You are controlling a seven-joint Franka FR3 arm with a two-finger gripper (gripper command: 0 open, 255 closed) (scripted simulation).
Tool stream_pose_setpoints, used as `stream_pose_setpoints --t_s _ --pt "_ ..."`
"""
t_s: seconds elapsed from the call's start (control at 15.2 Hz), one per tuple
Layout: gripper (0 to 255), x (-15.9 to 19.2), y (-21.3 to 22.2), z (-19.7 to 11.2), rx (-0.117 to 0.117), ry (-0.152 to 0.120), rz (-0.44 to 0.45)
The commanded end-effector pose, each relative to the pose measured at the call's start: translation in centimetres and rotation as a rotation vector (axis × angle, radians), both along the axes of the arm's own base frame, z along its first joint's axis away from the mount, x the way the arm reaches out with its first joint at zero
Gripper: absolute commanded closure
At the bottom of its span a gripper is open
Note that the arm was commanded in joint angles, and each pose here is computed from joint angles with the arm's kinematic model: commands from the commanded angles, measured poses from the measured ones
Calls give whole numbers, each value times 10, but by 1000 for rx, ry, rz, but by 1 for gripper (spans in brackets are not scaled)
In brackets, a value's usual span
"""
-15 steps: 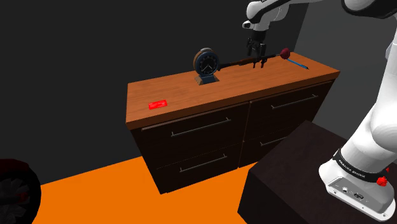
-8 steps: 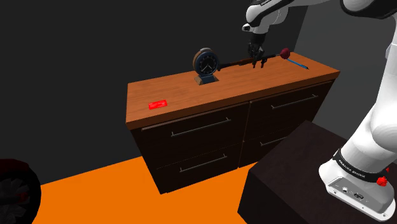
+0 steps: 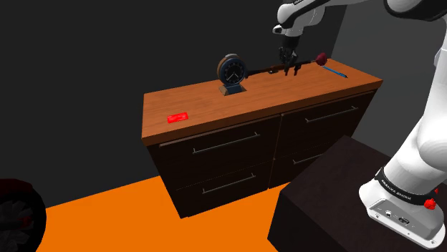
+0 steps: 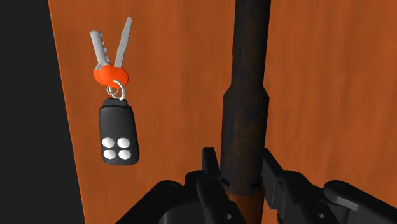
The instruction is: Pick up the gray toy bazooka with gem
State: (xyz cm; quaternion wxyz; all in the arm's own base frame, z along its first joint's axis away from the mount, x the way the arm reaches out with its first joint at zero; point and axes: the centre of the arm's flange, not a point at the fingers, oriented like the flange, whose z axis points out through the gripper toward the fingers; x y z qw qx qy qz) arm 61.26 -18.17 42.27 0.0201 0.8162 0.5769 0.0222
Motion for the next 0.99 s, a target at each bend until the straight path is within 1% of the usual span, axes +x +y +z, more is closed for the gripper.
stream_pose_setpoints --t_s 0.0,0.79,0.92 --pt "255 0 0 9 0 0 0" --pt "255 0 0 73 0 0 0" --pt "255 0 0 73 0 0 0"
